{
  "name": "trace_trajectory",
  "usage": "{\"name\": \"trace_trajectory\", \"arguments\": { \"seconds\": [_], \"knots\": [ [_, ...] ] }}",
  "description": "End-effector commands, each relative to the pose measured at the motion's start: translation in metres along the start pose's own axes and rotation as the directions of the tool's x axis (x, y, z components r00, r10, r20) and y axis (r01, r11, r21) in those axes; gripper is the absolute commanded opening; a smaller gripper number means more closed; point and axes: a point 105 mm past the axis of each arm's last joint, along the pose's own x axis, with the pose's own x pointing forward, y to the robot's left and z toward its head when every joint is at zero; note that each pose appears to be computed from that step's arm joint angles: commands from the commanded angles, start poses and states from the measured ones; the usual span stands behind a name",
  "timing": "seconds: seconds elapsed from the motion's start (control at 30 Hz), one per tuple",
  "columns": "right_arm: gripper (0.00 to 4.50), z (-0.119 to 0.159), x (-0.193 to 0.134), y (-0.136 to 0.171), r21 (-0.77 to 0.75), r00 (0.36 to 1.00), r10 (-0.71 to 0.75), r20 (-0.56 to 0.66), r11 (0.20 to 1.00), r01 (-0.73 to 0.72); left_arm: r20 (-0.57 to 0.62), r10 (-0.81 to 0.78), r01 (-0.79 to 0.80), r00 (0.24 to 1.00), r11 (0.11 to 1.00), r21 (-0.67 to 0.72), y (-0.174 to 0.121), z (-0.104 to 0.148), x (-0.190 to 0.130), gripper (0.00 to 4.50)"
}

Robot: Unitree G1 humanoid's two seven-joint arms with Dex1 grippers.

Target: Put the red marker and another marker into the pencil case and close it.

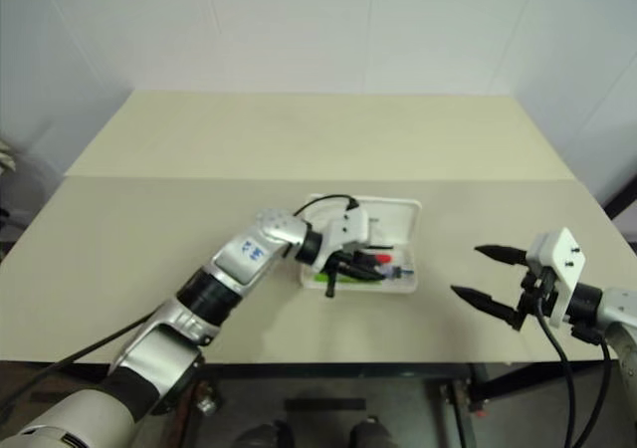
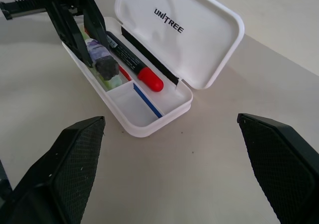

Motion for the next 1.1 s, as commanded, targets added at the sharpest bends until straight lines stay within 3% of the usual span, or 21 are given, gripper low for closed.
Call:
{"name": "trace_trajectory", "arguments": {
  "seconds": [0.03,0.6,1.0,1.1],
  "knots": [
    [4.50,0.016,-0.009,-0.004,-0.051,0.999,-0.023,0.041,0.998,0.025,0.006,0.012,-0.012,1.000,0.998,0.061,0.004,0.015,0.007,0.31],
    [4.50,0.007,-0.005,-0.004,-0.043,0.997,-0.063,0.036,0.997,0.065,-0.026,0.032,-0.031,0.999,0.997,0.068,0.013,0.016,0.023,0.31],
    [4.50,0.005,-0.002,-0.007,-0.044,0.997,-0.073,0.032,0.996,0.074,-0.027,0.024,-0.023,0.999,0.998,0.051,0.011,0.014,0.026,4.41],
    [4.50,0.005,-0.001,-0.008,-0.045,0.997,-0.072,0.032,0.996,0.074,-0.019,0.028,-0.027,0.999,0.998,0.053,0.012,0.016,0.024,4.47]
  ]
}}
